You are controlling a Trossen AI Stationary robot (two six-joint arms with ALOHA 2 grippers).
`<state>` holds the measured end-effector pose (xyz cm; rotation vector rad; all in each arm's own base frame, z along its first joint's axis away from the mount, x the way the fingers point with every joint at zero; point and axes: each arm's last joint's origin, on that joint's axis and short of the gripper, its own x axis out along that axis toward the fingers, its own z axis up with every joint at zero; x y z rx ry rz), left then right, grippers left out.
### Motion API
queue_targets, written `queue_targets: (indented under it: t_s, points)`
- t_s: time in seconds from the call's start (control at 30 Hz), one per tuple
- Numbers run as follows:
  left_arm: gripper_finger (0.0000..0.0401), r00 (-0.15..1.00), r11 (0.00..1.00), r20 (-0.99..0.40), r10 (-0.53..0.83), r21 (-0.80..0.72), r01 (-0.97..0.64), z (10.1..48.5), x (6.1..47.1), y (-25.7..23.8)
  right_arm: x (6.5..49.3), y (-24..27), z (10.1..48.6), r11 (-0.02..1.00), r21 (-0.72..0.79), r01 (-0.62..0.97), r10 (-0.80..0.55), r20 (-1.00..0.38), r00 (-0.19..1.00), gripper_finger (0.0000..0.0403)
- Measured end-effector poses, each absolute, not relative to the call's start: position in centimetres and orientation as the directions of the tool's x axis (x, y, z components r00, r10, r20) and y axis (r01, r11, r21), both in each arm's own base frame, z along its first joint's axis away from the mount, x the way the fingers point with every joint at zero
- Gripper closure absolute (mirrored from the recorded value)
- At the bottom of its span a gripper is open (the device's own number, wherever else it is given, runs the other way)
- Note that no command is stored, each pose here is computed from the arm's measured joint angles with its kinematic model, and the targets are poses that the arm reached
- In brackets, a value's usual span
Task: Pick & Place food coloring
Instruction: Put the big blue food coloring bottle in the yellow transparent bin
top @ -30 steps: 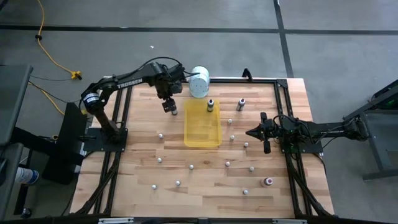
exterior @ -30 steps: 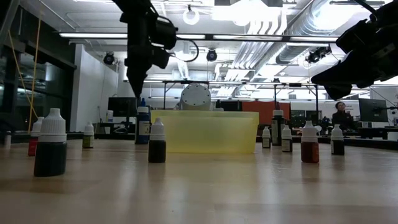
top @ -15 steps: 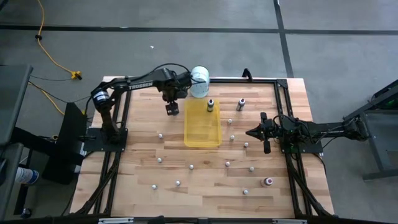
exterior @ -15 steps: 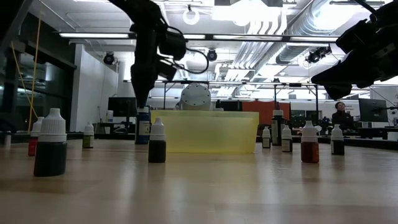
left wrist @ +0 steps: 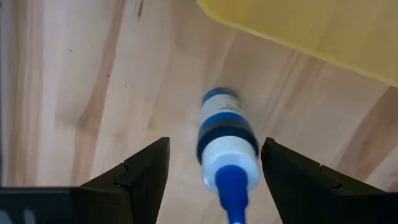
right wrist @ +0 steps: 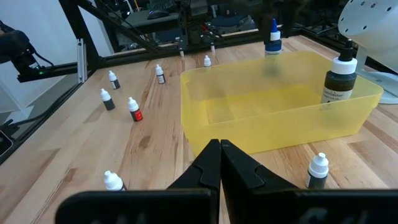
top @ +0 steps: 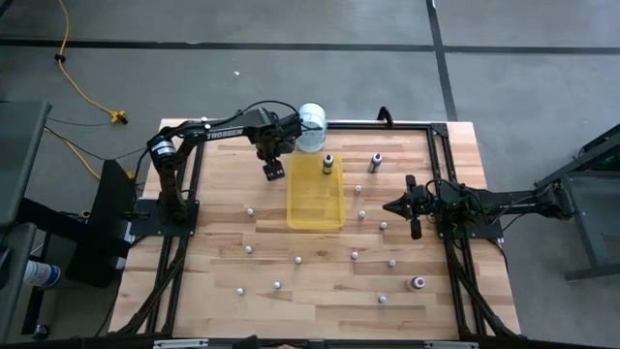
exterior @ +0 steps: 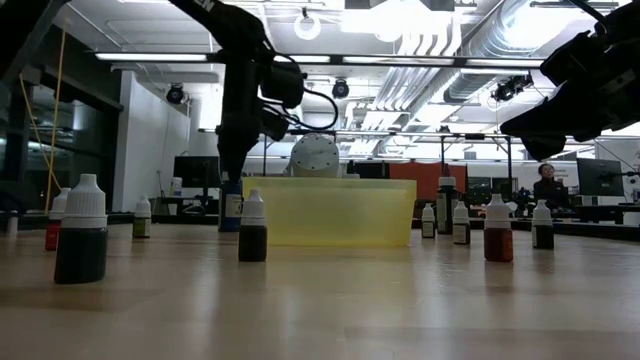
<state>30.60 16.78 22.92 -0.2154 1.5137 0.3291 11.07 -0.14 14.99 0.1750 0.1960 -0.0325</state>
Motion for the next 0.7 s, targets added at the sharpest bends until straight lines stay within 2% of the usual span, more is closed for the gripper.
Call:
queue_targets:
  t_s: [0.17, 0.27, 0.7]
  points:
    - [0.0162, 0.03, 0.938, -0.998, 0.054, 0.04, -0.345, 22.93, 30.56, 16.67, 11.07, -0.14, 14.99, 0.984, 0.17, 0.049, -0.015, -0.197, 0.98, 0.0402]
    - [0.0177, 0.029, 0.938, -0.998, 0.053, 0.04, -0.345, 22.91, 30.56, 16.67, 11.07, -0.14, 14.99, 0.984, 0.17, 0.049, -0.015, -0.197, 0.98, 0.0402]
    - [0.0303, -0.007, 0.939, -0.999, 0.036, 0.036, -0.342, 22.98, 30.19, 16.49, 11.07, -0.14, 14.99, 0.984, 0.17, 0.049, -0.015, -0.197, 0.98, 0.0402]
